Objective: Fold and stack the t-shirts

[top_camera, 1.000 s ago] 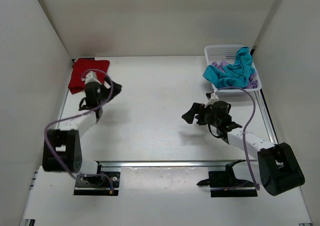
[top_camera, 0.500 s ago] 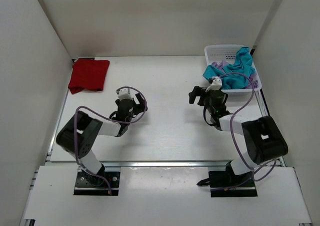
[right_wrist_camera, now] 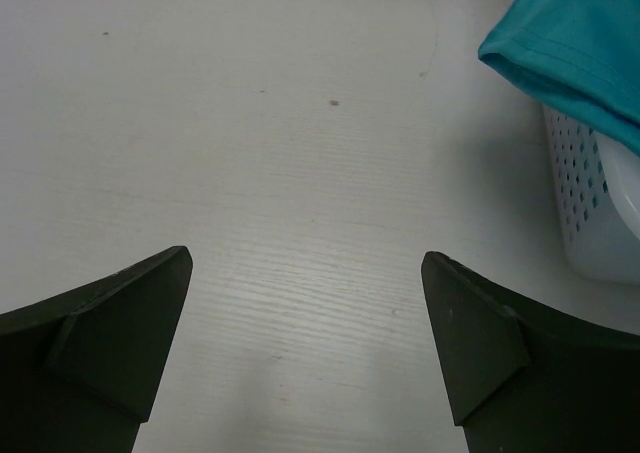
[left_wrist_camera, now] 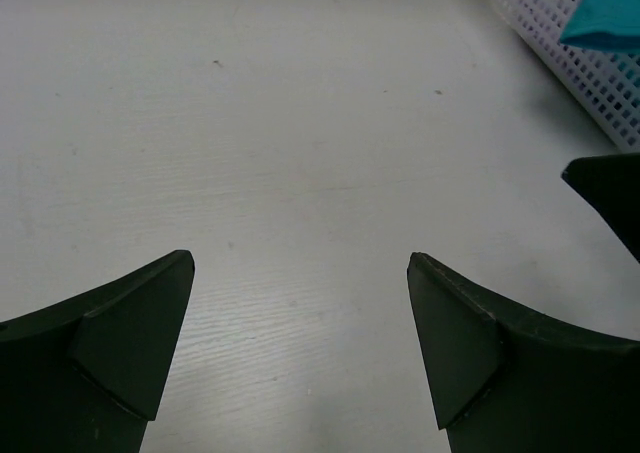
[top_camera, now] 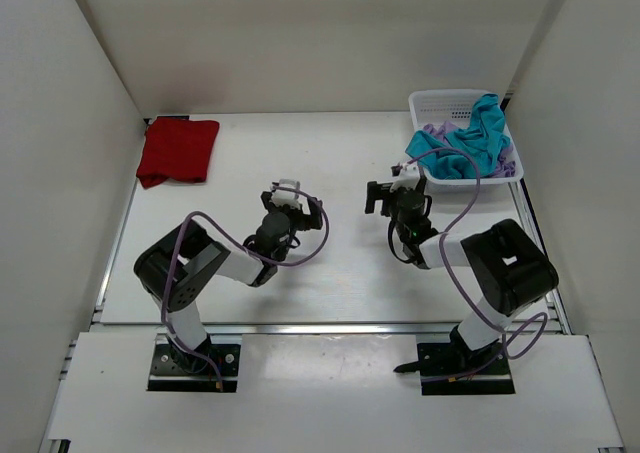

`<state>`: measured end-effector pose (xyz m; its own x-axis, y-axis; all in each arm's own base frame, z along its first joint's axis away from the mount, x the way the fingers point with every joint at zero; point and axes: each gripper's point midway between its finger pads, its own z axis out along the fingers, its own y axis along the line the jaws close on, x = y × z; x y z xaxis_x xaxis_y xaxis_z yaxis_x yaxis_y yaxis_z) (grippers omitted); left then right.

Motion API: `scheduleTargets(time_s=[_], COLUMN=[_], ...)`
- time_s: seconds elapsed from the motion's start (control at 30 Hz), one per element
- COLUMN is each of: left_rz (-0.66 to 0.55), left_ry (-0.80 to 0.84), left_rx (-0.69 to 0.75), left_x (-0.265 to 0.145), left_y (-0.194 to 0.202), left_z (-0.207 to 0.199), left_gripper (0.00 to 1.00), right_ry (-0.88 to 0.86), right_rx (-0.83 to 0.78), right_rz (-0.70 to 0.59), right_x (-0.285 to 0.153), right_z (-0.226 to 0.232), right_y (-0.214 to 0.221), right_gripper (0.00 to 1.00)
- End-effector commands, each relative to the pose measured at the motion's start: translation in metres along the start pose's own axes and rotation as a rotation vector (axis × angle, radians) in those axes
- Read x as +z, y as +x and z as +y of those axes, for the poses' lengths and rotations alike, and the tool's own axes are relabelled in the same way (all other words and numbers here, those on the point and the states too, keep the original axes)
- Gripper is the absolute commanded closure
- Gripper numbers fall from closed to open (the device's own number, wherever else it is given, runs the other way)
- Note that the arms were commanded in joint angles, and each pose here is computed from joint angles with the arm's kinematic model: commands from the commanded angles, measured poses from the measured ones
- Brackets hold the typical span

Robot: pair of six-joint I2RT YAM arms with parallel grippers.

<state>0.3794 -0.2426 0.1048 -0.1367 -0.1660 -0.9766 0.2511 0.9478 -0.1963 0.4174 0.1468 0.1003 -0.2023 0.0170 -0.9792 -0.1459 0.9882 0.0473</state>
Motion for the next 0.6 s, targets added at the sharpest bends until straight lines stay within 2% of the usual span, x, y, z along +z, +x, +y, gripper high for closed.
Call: scheduleTargets(time_s=[0.0, 0.07, 0.13, 0.17, 0.27, 0.37, 0.47, 0.57], left_rz=[-0.067, -0.052, -0.025, -0.004, -0.044, -0.051, -0.009, 0.04], left_ry=[0.029, 0.108, 0.094, 0.071, 0.277, 0.311, 0.284, 0.216], left_rx=[0.074, 0.056, 0.042, 0.039, 0.112, 0.135, 0.09, -0.023], left_x=[0.005, 0.011, 0.018, 0.02, 0.012, 0.007, 0.018, 0.033], left_y=[-0.018, -0.019, -0.016, -0.013, -0.015, -0.013, -0.01, -0.009], left_z=[-0.007, -0.016, -0.016, -0.014, -0.04, -0.046, -0.033, -0.019], left_gripper=[0.01, 0.01, 0.01, 0.01, 0.02, 0.01, 0.02, 0.02], right_ry=[0.063, 0.026, 0.018, 0.012, 0.001, 0.047, 0.053, 0.058], right_rx=[-0.034, -0.043, -0.035, -0.049, -0.061, -0.046, -0.019, -0.03], right_rz=[-0.149, -0.183, -0.163, -0.103, -0.108, -0.157, -0.095, -0.072], right_x=[-0.008, -0.019, -0.006, -0.001, -0.005, -0.013, 0.001, 0.008], right_z=[-0.006, -0.002, -0.001, -0.002, 0.001, -0.007, -0.009, -0.005], right_y=[-0.028, -0.025, -0.034, -0.02, -0.019, -0.025, -0.022, -0.023], right_gripper=[0.0, 0.01, 0.01, 0.01, 0.01, 0.01, 0.01, 0.01])
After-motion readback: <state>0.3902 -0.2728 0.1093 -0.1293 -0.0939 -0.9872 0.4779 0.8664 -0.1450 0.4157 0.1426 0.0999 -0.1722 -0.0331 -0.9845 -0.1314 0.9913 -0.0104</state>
